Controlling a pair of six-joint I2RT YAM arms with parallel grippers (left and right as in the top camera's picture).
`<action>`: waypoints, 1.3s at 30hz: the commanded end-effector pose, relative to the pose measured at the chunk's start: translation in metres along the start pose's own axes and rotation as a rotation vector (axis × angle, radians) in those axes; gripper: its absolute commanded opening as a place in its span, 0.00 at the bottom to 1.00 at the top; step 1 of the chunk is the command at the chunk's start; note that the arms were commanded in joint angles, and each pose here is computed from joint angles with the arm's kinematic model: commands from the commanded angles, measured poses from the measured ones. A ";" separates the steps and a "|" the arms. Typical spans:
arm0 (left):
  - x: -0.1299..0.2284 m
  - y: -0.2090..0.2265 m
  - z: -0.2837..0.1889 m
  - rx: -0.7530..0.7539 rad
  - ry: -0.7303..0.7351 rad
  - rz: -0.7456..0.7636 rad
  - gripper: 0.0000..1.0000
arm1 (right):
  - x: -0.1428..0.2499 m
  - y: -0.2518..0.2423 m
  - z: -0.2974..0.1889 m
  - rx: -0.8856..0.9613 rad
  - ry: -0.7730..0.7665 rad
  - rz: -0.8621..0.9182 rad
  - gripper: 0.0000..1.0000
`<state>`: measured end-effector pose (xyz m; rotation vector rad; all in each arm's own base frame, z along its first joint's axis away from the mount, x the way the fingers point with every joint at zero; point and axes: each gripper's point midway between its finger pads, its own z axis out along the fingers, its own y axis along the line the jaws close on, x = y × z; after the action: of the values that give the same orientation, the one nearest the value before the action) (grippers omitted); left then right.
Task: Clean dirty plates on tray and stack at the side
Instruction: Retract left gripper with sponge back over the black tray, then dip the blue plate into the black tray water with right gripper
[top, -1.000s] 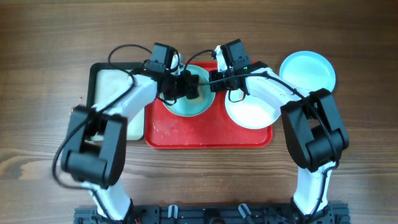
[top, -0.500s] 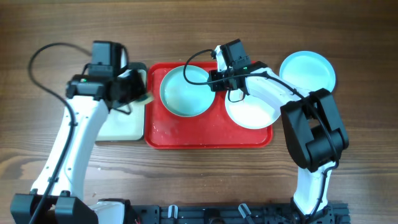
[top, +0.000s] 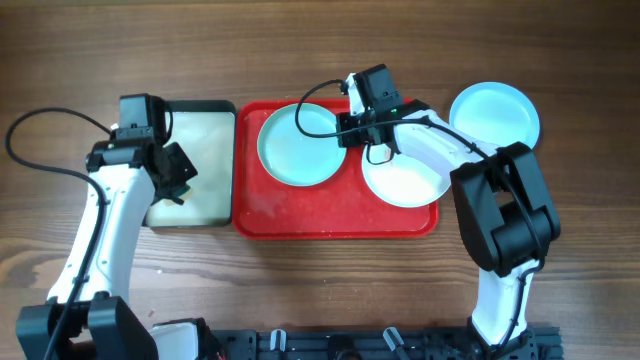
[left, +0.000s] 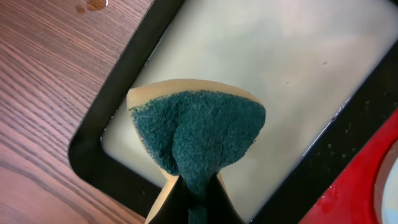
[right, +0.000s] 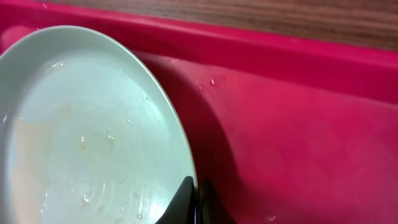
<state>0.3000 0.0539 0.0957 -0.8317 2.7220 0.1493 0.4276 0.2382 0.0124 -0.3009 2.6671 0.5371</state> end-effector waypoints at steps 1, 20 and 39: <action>-0.002 -0.005 0.000 0.036 -0.011 0.028 0.04 | -0.008 0.000 -0.005 0.013 -0.019 -0.035 0.04; -0.003 -0.021 -0.001 0.115 -0.010 0.111 0.04 | -0.085 0.018 -0.121 0.152 -0.362 -0.070 0.04; -0.006 -0.020 -0.002 0.082 -0.037 0.131 0.04 | -0.070 0.129 -0.077 0.102 -0.486 -0.128 0.04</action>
<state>0.3143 0.0372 0.0962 -0.6491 2.7377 0.0440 0.4299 0.3179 0.1477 -0.2930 2.2152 0.4161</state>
